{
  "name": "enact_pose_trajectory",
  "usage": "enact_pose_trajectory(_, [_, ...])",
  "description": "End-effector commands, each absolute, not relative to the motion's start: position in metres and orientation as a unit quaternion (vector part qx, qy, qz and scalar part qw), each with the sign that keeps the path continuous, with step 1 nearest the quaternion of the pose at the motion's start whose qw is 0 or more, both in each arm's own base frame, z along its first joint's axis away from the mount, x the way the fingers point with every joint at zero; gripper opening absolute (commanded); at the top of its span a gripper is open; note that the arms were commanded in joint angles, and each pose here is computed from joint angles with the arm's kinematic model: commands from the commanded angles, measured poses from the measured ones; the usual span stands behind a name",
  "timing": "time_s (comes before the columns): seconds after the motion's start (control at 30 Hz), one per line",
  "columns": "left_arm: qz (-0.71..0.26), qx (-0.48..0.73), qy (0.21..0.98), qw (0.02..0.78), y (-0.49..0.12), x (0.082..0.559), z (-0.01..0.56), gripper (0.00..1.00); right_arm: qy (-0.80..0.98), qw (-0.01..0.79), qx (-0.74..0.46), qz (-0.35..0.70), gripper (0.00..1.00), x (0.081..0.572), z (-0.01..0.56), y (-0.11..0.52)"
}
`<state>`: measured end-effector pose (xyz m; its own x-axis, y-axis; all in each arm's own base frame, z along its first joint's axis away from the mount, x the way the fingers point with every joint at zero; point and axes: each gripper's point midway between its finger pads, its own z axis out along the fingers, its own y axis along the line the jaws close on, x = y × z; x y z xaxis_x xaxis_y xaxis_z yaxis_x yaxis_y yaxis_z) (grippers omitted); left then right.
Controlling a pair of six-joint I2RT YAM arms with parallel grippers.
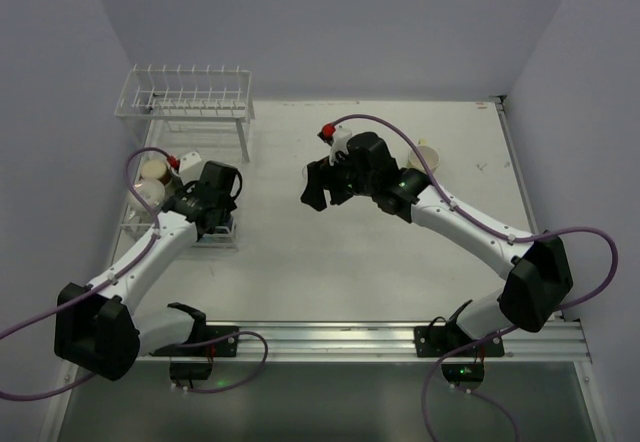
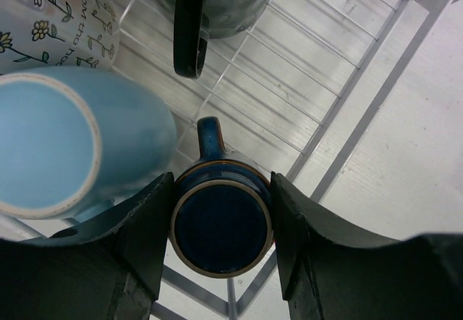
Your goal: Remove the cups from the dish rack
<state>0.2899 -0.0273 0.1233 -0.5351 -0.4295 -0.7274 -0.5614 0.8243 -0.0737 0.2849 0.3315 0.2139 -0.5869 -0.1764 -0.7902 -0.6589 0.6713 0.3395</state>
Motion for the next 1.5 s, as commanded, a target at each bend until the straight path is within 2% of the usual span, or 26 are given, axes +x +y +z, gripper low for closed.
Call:
enact_pose_trajectory(0.0, [0.081,-0.294,0.860,0.410,-0.021,0.292,0.135,0.04,0.817,0.390,-0.251,0.344,0.73,0.285,0.229,0.342])
enact_pose_trajectory(0.27, [0.076,-0.283,0.854,0.429,-0.009,0.312,0.160,0.00,0.805,0.385,-0.251,0.374,0.72,0.277,0.237,0.354])
enact_pose_trajectory(0.5, [0.043,-0.273,0.844,0.460,-0.015,0.326,0.195,0.00,0.763,0.381,-0.213,0.476,0.73,0.264,0.265,0.385])
enact_pose_trajectory(0.7, [0.032,-0.264,0.844,0.466,-0.018,0.329,0.208,0.00,0.738,0.367,-0.182,0.536,0.75,0.261,0.281,0.402])
enact_pose_trajectory(0.9, [-0.011,-0.256,0.831,0.495,-0.027,0.331,0.248,0.00,0.697,0.334,-0.170,0.611,0.78,0.252,0.284,0.422])
enact_pose_trajectory(1.13, [-0.053,-0.244,0.817,0.520,-0.034,0.319,0.281,0.00,0.687,0.299,-0.168,0.641,0.80,0.249,0.274,0.437])
enact_pose_trajectory(1.33, [-0.137,-0.217,0.812,0.524,-0.062,0.314,0.299,0.00,0.679,0.302,-0.161,0.650,0.82,0.250,0.271,0.440])
enact_pose_trajectory(1.47, [-0.243,-0.187,0.808,0.502,-0.100,0.308,0.309,0.00,0.668,0.297,-0.178,0.659,0.82,0.244,0.271,0.441])
